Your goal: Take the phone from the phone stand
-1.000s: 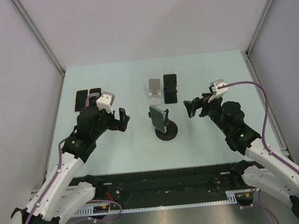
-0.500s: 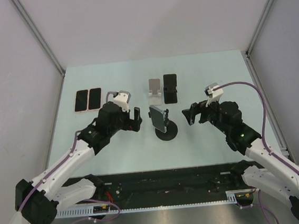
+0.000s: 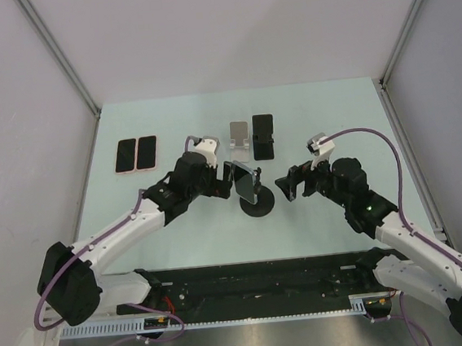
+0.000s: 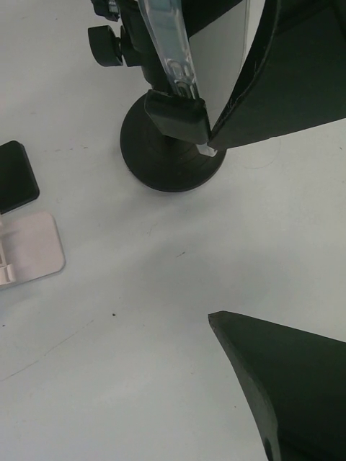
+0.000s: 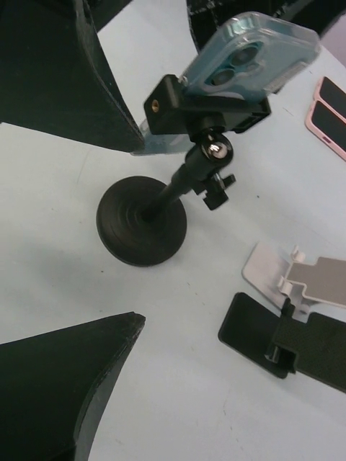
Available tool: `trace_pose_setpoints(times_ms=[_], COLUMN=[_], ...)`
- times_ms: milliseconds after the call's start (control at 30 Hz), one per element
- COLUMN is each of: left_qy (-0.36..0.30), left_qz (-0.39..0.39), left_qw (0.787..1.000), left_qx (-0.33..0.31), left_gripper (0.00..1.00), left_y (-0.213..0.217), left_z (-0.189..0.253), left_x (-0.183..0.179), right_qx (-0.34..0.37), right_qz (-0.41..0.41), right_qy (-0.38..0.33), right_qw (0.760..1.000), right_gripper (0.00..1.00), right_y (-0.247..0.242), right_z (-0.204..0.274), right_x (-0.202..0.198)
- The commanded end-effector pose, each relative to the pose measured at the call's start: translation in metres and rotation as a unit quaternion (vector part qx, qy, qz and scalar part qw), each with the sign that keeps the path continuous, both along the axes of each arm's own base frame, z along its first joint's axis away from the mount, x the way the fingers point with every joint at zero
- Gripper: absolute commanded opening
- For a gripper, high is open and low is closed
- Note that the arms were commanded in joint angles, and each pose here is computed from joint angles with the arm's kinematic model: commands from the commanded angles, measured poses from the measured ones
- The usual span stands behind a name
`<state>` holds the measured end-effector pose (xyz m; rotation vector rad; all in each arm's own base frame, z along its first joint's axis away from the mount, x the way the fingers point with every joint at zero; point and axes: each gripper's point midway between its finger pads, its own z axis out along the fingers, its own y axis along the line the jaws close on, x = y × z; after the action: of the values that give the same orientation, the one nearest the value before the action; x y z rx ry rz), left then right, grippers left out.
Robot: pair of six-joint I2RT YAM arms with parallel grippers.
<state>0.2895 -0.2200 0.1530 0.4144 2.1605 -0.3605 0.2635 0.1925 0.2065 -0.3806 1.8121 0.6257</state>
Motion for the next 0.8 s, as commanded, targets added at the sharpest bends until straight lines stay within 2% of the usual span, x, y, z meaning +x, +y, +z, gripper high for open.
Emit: trace_pose_setpoints(times_ms=[0, 333, 567, 767], left_qy=[-0.051, -0.085, -0.102, -0.12], left_qz=[0.022, 0.031, 0.041, 0.047], left_qw=[0.997, 0.995, 0.992, 0.987], left_qx=[-0.046, -0.039, -0.062, -0.095], left_gripper=[1.0, 1.0, 1.0, 1.0], left_y=[-0.016, -0.024, -0.021, -0.012], left_z=[0.032, 0.048, 0.07, 0.093], left_x=[0.025, 0.051, 0.069, 0.05], right_qx=[0.011, -0.014, -0.017, -0.029], right_qz=[0.042, 0.109, 0.111, 0.073], right_qy=[-0.008, -0.011, -0.008, -0.002], right_qw=[0.999, 0.994, 0.994, 0.997], right_gripper=[1.0, 1.0, 1.0, 0.99], right_y=[0.019, 0.054, 0.059, 0.047], right_z=[0.004, -0.007, -0.009, -0.013], right_x=[-0.008, -0.033, -0.039, -0.03])
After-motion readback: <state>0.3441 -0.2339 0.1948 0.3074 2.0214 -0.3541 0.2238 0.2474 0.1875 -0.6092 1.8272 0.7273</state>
